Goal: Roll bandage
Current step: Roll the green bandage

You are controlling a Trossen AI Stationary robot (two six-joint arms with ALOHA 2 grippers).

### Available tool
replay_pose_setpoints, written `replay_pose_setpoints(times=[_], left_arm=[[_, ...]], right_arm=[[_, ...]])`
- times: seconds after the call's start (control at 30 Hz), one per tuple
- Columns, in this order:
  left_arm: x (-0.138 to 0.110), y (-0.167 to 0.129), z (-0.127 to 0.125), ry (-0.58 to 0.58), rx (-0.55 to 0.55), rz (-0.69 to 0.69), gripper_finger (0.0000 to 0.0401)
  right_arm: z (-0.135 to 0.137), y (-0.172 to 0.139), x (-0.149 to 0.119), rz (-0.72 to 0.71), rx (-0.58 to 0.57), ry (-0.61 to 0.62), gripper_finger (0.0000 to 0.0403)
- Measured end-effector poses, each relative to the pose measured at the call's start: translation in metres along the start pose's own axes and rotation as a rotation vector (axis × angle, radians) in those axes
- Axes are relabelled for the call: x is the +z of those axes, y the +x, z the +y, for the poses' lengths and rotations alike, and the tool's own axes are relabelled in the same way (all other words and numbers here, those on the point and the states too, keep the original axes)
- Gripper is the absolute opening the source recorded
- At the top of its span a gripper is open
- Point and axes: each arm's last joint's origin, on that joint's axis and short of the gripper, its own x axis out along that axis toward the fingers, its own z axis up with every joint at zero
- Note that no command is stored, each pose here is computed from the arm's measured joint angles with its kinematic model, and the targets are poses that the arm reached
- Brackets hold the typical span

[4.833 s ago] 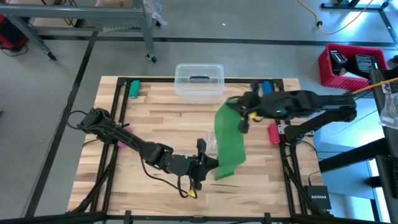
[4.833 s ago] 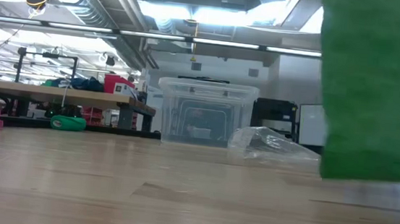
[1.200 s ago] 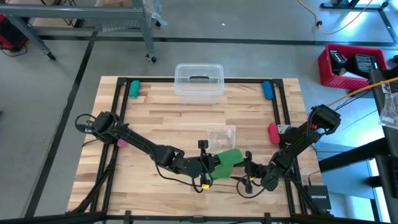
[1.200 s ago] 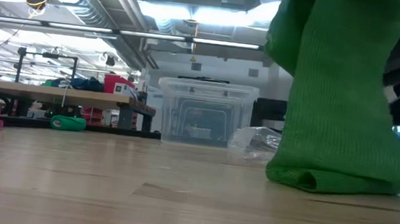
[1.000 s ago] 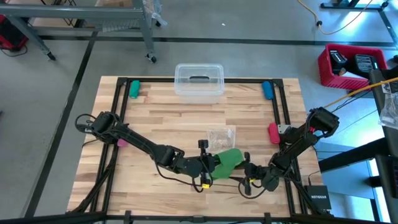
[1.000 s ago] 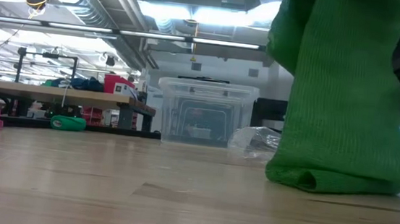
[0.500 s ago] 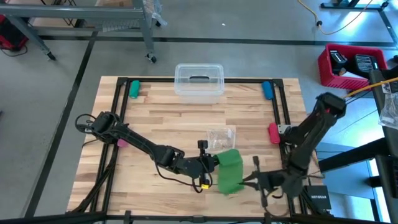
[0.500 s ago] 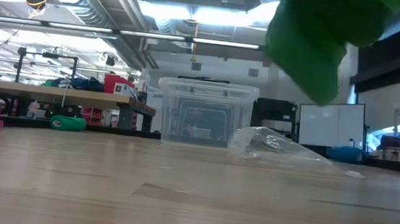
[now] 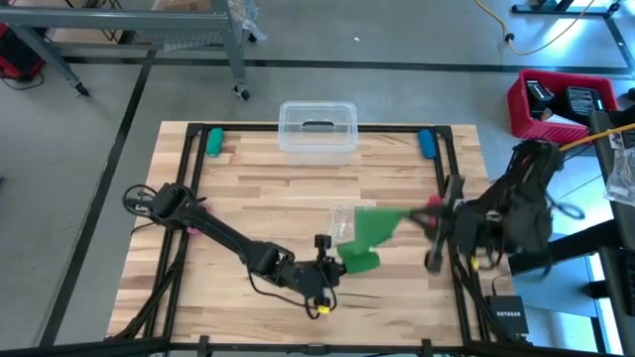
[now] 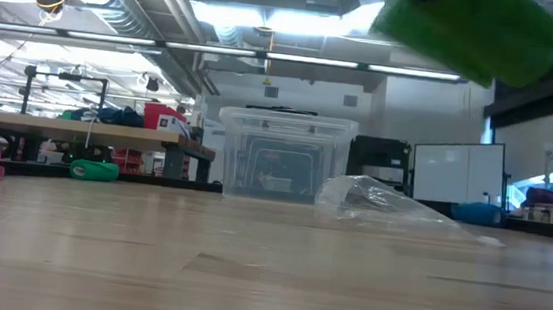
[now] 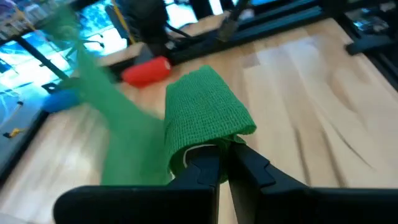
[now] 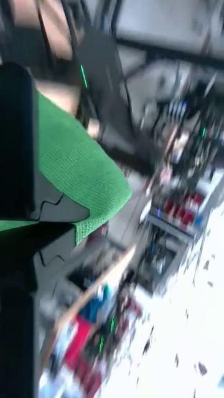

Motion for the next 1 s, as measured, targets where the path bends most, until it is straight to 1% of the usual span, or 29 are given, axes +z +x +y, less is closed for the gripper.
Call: replay_pose_setpoints(times=[0.07, 0.13, 0.33, 0.43, 0.57, 0.63, 0.73, 0.83, 0.93, 1.0], left_arm=[[-0.005, 0.0, -0.011, 0.0, -0.019, 0.007, 0.0011], [-0.008, -0.001, -0.021, -0.006, -0.045, 0.003, 0.0011], [-0.014, -0.007, -0.048, -0.054, -0.098, -0.013, 0.0011], [-0.021, -0.008, -0.06, -0.076, -0.116, -0.002, 0.0011], [-0.034, -0.003, -0.076, -0.076, -0.16, 0.026, 0.0011], [-0.038, 0.0, -0.083, -0.082, -0.182, 0.018, 0.0011], [-0.041, 0.002, -0.09, -0.098, -0.214, -0.001, 0.0011], [-0.043, 0.0, -0.093, -0.126, -0.228, 0.013, 0.0011], [-0.043, -0.001, -0.095, -0.128, -0.23, 0.015, 0.0011], [-0.043, -0.001, -0.095, -0.131, -0.232, 0.012, 0.0011]], right_arm=[[-0.02, 0.006, 0.003, 0.022, -0.068, 0.002, 0.0005], [-0.036, 0.012, 0.001, 0.05, -0.13, 0.005, 0.0004], [-0.074, 0.033, -0.024, 0.203, -0.316, -0.044, 0.0003], [-0.092, 0.04, -0.032, 0.248, -0.398, -0.049, 0.0002], [-0.115, 0.047, -0.036, 0.249, -0.445, -0.034, 0.0002], [-0.125, 0.05, -0.038, 0.25, -0.459, -0.04, 0.0002], [-0.138, 0.054, -0.043, 0.28, -0.518, -0.063, 0.0002], [-0.151, 0.053, -0.046, 0.31, -0.58, -0.103, 0.0002], [-0.164, 0.05, -0.048, 0.324, -0.65, -0.13, 0.0002], [-0.173, 0.047, -0.047, 0.324, -0.671, -0.155, 0.0002]])
